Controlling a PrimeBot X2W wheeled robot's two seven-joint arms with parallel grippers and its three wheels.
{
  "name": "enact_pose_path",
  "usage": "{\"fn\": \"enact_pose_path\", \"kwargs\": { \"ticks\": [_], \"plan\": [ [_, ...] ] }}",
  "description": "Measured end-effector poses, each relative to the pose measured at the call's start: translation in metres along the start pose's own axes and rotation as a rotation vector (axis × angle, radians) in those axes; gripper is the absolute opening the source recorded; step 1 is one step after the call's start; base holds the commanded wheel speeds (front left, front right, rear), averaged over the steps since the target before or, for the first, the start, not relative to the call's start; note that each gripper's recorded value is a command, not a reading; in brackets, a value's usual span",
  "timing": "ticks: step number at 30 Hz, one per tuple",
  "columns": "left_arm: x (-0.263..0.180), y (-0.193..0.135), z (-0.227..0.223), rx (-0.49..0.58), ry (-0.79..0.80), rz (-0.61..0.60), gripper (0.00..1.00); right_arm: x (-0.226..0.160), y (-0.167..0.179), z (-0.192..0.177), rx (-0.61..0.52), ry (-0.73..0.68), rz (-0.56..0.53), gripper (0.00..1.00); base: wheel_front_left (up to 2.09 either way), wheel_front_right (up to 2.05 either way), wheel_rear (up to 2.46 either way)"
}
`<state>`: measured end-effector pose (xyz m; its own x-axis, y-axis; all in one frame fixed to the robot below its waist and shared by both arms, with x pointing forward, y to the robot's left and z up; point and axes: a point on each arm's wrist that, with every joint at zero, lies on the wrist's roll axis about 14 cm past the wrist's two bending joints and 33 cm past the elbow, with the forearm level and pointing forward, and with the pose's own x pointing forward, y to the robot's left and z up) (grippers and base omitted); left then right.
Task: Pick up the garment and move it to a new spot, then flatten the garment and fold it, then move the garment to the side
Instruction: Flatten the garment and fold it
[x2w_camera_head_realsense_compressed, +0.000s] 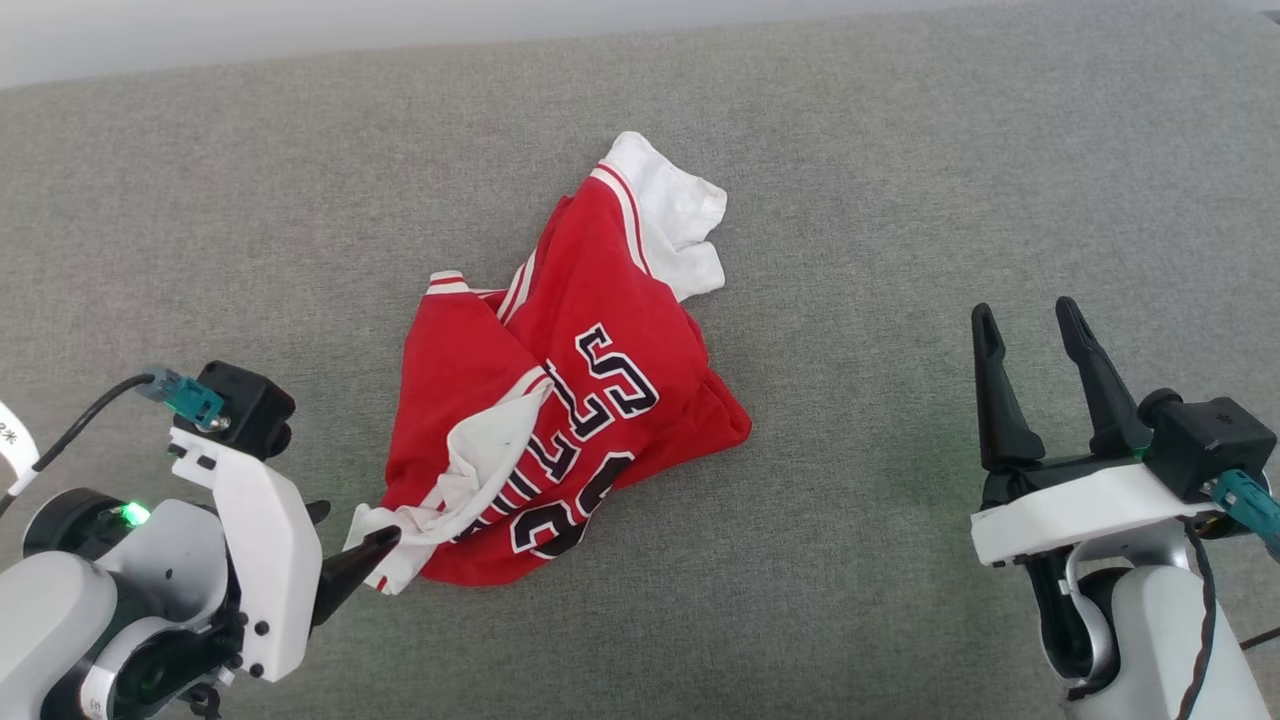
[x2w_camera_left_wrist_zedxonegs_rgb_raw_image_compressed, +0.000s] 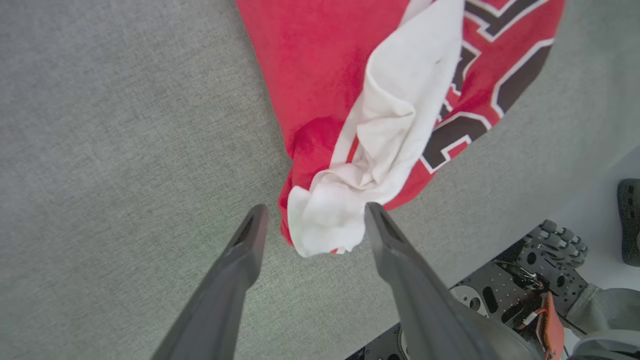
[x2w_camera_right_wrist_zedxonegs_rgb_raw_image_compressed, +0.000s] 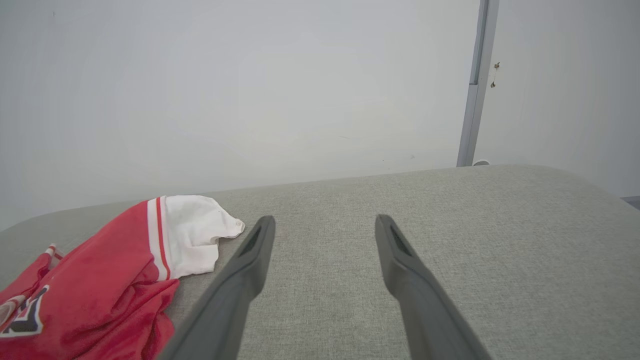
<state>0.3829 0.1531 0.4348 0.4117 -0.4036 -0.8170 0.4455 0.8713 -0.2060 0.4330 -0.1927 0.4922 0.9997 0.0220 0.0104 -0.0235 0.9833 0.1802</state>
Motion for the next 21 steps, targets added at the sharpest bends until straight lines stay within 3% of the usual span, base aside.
{"fn": "enact_pose_path", "kwargs": {
  "ticks": [10, 11, 12, 13, 14, 21],
  "plan": [
    [0.022, 0.006, -0.013, -0.036, 0.054, -0.018, 1.00, 0.001, -0.003, -0.004, -0.007, 0.012, -0.007, 1.00, 0.00, 0.00, 0.00],
    [0.024, 0.007, -0.015, -0.045, 0.059, -0.016, 0.83, 0.002, -0.003, -0.005, -0.007, 0.013, -0.007, 1.00, 0.00, 0.00, 0.00],
    [0.026, 0.007, -0.016, -0.054, 0.065, -0.021, 0.37, 0.002, -0.003, -0.005, -0.008, 0.014, -0.008, 1.00, 0.00, 0.00, 0.00],
    [0.028, 0.007, -0.018, -0.057, 0.069, -0.025, 0.05, 0.002, -0.003, -0.005, -0.008, 0.014, -0.007, 1.00, 0.00, 0.00, 0.00],
    [0.030, 0.009, -0.017, -0.065, 0.061, -0.022, 0.00, 0.003, -0.003, -0.005, -0.008, 0.013, -0.006, 1.00, 0.00, 0.00, 0.00],
    [0.029, 0.014, -0.006, -0.102, 0.004, -0.016, 0.00, 0.004, -0.005, -0.004, -0.013, 0.014, -0.013, 1.00, 0.00, 0.00, 0.00]
  ]
}}
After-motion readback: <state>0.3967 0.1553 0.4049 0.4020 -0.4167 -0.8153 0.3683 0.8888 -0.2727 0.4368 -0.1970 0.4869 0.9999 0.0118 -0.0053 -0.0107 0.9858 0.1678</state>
